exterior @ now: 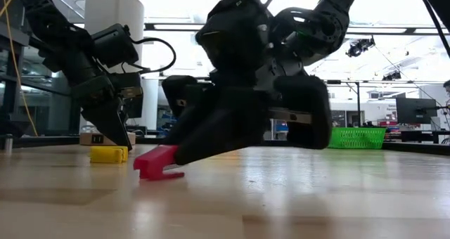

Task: Pick and place Stapler, Stapler remover, tape
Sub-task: Put the red stapler into the yellow bin

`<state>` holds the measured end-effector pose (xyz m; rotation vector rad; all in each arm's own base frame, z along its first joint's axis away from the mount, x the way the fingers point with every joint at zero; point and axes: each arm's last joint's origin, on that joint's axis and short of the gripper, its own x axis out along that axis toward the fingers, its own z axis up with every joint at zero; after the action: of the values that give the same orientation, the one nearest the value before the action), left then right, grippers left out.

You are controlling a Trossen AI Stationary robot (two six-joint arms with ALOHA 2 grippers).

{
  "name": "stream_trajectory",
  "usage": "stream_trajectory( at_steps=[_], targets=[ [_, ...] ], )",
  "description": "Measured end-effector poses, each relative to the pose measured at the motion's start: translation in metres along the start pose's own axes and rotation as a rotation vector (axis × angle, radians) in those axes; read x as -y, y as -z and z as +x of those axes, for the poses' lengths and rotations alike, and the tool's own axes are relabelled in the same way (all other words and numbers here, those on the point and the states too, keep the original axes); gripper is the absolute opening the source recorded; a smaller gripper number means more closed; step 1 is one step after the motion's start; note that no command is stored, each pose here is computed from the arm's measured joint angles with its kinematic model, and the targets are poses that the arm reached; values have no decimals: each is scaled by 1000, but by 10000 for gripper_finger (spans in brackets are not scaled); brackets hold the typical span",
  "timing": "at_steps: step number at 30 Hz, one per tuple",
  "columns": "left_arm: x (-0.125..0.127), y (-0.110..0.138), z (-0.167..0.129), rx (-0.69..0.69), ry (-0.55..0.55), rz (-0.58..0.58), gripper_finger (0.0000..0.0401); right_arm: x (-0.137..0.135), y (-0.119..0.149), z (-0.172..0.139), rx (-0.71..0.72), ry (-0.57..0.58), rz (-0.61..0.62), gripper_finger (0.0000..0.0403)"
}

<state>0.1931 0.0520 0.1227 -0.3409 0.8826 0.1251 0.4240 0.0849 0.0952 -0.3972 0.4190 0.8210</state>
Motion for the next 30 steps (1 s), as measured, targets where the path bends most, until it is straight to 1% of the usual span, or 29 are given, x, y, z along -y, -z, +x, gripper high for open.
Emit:
stream_trajectory(
  at_steps=[6, 11, 17, 21, 25, 30],
  targets=[
    [0, 0, 0, 0, 0, 0, 202, 5, 0, -3, -67, 118, 69, 72],
    [0, 0, 0, 0, 0, 0, 202, 13, -7, -21, -177, 234, 114, 72],
    [0, 0, 0, 0, 1, 0, 202, 29, -23, -60, -320, 437, 149, 72],
    [0, 0, 0, 0, 1, 0, 202, 44, -23, -91, -414, 592, 204, 72],
    [0, 0, 0, 0, 1, 0, 202, 62, -17, -121, -476, 725, 243, 72],
    [0, 0, 0, 0, 1, 0, 202, 87, 2, -154, -506, 841, 305, 72]
  ],
)
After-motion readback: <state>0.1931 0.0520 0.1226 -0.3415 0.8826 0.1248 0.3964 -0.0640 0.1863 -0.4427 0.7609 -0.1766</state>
